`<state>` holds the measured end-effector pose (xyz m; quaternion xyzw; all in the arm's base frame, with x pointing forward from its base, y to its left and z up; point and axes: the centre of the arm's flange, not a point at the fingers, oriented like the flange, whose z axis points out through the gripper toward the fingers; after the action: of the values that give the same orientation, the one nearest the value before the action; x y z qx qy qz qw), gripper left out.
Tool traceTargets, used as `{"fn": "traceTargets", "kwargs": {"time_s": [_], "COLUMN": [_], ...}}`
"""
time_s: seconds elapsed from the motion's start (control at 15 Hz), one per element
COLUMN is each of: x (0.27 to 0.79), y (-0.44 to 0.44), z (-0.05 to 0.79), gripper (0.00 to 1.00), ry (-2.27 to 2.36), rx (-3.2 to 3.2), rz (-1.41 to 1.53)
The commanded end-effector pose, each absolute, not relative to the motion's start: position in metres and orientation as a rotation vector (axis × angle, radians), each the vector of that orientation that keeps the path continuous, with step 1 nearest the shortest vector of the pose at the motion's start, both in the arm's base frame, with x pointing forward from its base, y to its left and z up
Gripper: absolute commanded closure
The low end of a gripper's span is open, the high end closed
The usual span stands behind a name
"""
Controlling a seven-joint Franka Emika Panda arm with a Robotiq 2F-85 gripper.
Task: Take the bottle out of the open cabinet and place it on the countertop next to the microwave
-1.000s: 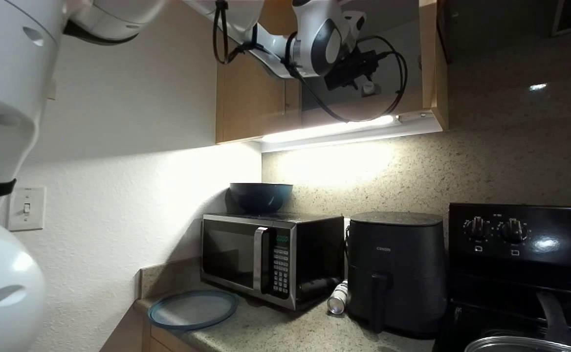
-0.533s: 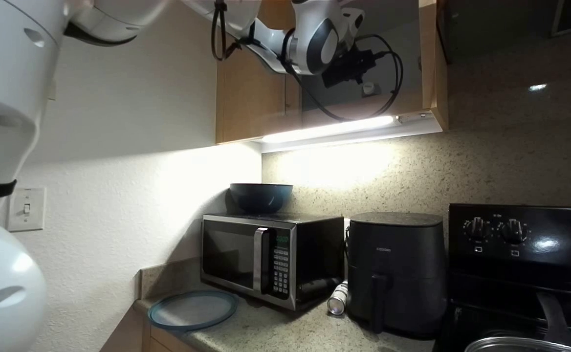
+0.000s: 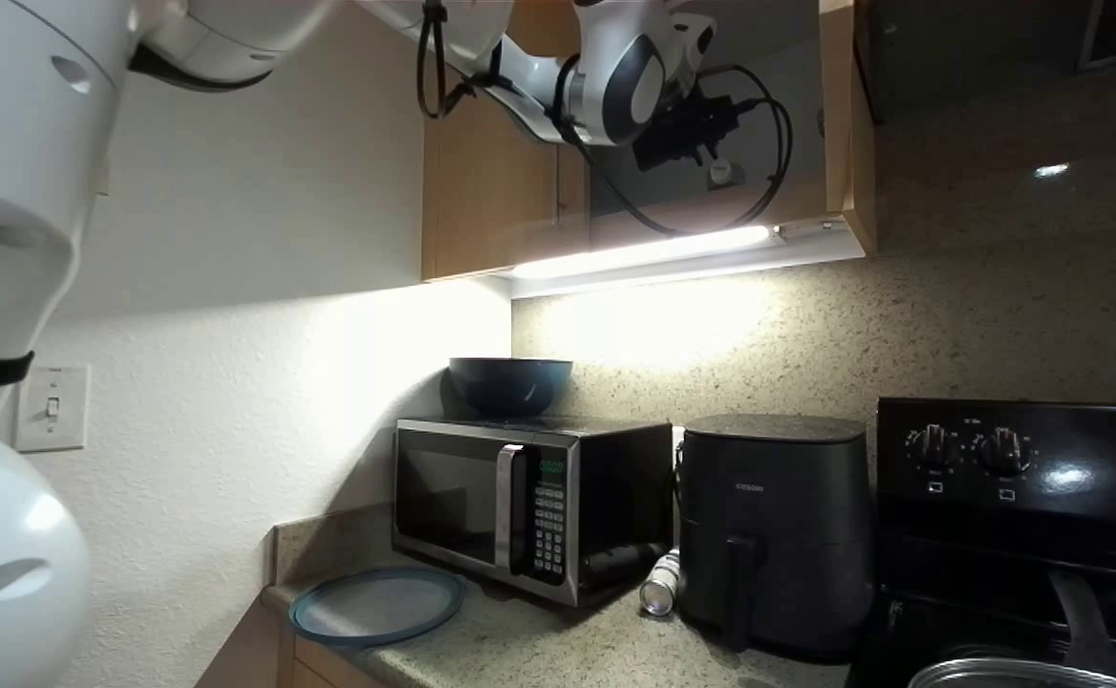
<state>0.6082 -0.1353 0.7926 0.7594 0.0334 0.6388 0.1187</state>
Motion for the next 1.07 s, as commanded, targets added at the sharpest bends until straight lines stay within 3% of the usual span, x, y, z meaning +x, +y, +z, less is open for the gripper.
{"fn": "traceTargets", "kwargs": {"time_s": [0.0, 0.47, 1.0], "x": [0.602, 0.594, 0.603], "y": [-0.137, -0.153, -0.157], "z": [0.791, 0.777, 0.765], "gripper": [0.46, 0.01, 0.0], "ry": [0.108, 0.146, 0.168], "rx": [2.25, 2.283, 2.38], "rz": [1.826, 1.709, 1.756]}}
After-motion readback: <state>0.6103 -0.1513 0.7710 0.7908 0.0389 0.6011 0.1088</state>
